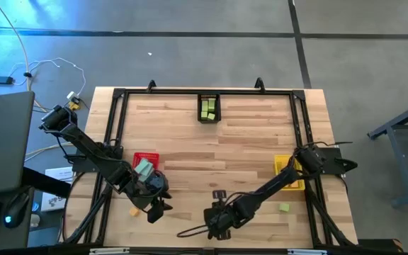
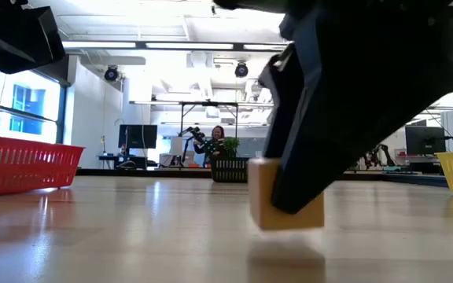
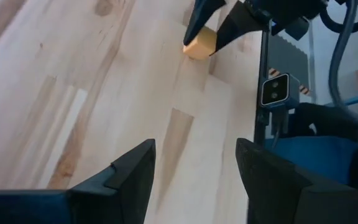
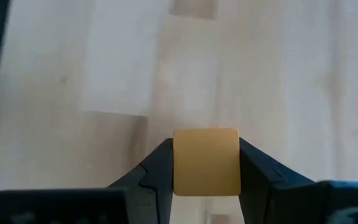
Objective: Sort & place blocks by color
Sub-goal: Put the yellow block into the yellow bin
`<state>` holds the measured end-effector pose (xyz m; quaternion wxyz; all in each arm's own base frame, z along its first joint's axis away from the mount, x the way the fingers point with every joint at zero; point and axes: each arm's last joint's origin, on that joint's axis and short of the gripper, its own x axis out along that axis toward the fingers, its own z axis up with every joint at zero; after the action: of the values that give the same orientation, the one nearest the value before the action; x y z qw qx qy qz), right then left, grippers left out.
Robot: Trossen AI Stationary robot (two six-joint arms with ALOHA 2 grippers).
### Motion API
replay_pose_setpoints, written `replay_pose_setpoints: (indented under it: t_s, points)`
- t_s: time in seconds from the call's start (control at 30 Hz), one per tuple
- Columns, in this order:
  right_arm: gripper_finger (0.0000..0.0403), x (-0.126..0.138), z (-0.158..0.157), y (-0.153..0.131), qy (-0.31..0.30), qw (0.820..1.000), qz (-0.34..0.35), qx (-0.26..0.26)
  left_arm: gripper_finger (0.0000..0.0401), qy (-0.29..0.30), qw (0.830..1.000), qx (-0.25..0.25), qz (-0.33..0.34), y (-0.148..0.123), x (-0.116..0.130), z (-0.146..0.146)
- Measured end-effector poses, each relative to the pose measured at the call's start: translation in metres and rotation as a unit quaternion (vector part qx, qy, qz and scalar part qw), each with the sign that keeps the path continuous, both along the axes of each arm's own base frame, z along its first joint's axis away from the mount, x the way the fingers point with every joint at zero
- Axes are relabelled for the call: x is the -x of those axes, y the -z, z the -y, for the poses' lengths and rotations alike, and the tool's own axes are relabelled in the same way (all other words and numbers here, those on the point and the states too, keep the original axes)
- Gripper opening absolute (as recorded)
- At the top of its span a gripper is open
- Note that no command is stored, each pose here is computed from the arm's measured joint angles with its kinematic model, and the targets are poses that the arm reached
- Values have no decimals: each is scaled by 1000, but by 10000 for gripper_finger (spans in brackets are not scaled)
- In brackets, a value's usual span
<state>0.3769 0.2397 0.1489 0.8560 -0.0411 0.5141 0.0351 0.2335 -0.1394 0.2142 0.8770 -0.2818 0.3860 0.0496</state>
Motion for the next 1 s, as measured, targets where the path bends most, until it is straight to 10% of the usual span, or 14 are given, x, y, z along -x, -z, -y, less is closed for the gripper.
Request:
replay_pose_setpoints:
  t_s: [0.67, 1.0]
  points:
    - [105, 67, 37, -45, 241, 939, -56, 239, 211, 23, 999, -48, 13, 0, -1, -2]
    - [105, 83, 48, -53, 246, 913, -107, 309, 211, 33, 998, -57, 14, 0, -1, -2]
